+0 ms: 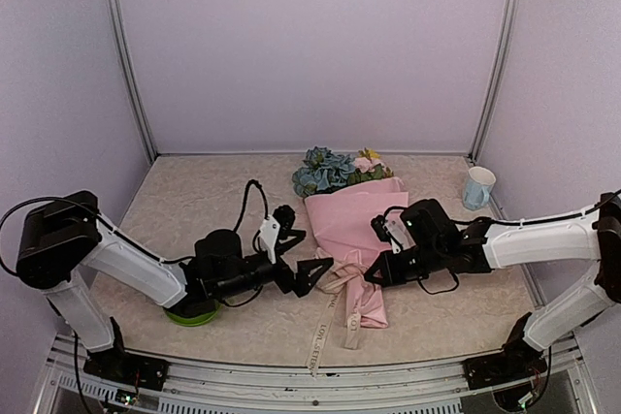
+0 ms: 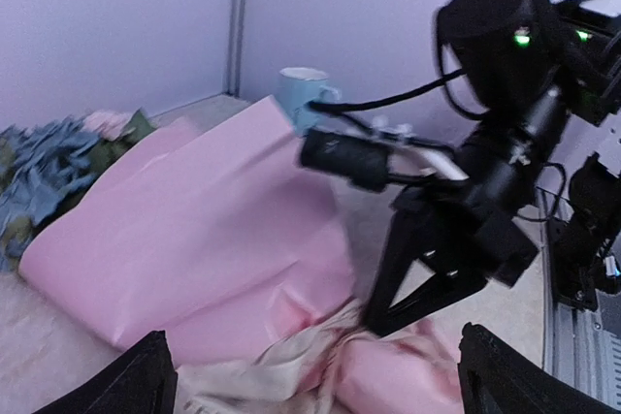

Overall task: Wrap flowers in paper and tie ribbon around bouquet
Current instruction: Cross the half-tied ribbon over the folded bouquet.

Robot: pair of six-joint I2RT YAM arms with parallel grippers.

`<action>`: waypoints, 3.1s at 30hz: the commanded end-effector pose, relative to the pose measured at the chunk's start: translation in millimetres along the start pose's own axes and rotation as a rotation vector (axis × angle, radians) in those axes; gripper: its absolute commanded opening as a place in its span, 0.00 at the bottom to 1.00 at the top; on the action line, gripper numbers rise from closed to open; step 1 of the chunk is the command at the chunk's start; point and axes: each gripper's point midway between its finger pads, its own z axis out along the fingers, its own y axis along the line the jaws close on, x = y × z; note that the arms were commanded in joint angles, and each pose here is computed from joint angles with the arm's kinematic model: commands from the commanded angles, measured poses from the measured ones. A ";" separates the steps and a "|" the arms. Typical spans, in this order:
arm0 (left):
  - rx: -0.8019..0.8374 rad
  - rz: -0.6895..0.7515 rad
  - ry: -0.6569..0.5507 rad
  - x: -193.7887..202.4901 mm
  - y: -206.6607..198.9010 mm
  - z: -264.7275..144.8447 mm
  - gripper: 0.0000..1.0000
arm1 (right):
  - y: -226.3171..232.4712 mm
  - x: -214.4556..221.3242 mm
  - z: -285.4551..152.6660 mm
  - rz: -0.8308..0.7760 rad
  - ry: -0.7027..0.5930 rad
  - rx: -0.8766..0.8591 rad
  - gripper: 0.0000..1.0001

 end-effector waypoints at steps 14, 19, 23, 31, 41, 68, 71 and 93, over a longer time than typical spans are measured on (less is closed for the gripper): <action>0.180 0.368 0.175 47.4 -71.7 54.2 0.99 | 42.5 -48.1 -35.4 0.049 -0.207 -0.168 0.00; 0.140 0.364 0.180 50.5 -71.3 67.3 0.98 | 40.5 -48.4 -34.5 0.066 -0.220 -0.168 0.00; 0.090 0.333 0.174 49.1 -64.0 70.1 0.85 | 36.3 -49.0 -35.9 0.082 -0.237 -0.152 0.00; 0.041 0.305 0.157 41.9 -57.3 68.4 0.62 | 34.0 -51.0 -36.9 0.104 -0.264 -0.153 0.00; 0.053 0.309 0.169 43.5 -59.9 69.6 0.36 | 34.4 -50.0 -36.7 0.113 -0.265 -0.163 0.00; 0.085 0.308 0.228 59.8 -66.6 77.8 0.34 | 31.7 -49.7 -41.5 0.159 -0.305 -0.183 0.00; 0.086 0.303 0.233 61.2 -66.1 76.2 0.29 | 31.7 -48.7 -40.6 0.160 -0.300 -0.184 0.00; 0.249 0.069 0.127 28.8 -43.7 51.9 0.00 | 74.6 -28.0 -40.1 -0.454 -0.137 -0.399 0.34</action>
